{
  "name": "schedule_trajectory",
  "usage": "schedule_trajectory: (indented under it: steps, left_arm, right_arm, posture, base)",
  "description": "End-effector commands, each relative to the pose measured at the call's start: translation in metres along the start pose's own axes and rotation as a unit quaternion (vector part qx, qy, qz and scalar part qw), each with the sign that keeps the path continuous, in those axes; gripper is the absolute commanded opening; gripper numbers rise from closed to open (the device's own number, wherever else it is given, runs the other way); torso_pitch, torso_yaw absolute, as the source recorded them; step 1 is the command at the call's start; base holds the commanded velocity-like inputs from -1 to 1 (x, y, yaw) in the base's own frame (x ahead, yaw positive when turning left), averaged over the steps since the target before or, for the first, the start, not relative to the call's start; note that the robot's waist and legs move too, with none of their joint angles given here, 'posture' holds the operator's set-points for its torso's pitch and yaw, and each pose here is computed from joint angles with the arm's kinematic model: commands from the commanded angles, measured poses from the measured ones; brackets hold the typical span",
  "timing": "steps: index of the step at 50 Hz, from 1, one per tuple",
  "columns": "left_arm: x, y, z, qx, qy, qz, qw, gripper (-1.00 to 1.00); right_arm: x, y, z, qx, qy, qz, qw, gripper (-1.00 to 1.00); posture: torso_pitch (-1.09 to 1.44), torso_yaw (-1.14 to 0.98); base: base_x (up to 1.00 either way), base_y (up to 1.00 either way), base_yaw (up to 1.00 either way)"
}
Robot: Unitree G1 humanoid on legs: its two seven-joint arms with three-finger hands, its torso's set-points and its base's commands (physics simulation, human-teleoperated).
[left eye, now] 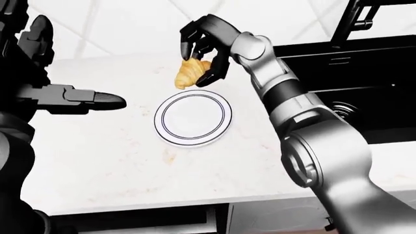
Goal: Place the pastries on the plates.
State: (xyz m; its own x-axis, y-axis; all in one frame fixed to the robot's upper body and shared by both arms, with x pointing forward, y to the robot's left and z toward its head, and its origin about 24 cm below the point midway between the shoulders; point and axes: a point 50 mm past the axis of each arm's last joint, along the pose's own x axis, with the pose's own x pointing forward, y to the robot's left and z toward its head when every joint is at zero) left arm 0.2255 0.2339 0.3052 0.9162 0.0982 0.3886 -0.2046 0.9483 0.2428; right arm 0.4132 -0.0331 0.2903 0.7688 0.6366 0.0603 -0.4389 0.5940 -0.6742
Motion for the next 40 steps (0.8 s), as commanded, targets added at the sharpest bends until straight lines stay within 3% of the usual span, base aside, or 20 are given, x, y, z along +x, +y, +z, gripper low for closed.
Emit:
schedule_trajectory:
  steps: [1,7,14,28,40]
  left_arm:
    - [-0.001,0.003,0.01,0.008,-0.029,0.012,0.9995,1.0]
    - [-0.001,0.001,0.008,0.016,-0.024,0.008,0.9996,1.0]
    - [0.0,0.0,0.006,0.017,-0.022,0.01,0.9996,1.0]
    - [0.003,-0.001,0.007,0.013,-0.025,0.008,0.9996,1.0]
    - [-0.001,0.001,0.004,0.016,-0.022,0.012,0.9995,1.0]
  right_arm:
    - [-0.001,-0.011,0.019,-0.02,-0.037,-0.019,0.999,-1.0]
    - [-0.001,-0.003,0.01,-0.03,-0.028,-0.001,0.9992,-1.0]
    - [-0.001,0.005,0.005,-0.035,-0.017,0.048,0.9981,-1.0]
    - [0.0,0.024,0.007,-0.041,-0.03,0.149,0.9875,-1.0]
    - [0.001,0.036,0.002,-0.034,-0.024,0.169,0.9848,-1.0]
  posture:
    - [0.0,0.0]
    - [0.0,0.0]
    - [0.0,0.0]
    - [0.0,0.0]
    - [0.0,0.0]
  base:
    - [0.0,0.0,0.0]
    - [0.0,0.0,0.0]
    - [0.0,0.0,0.0]
    - [0.0,0.0,0.0]
    - [0.0,0.0,0.0]
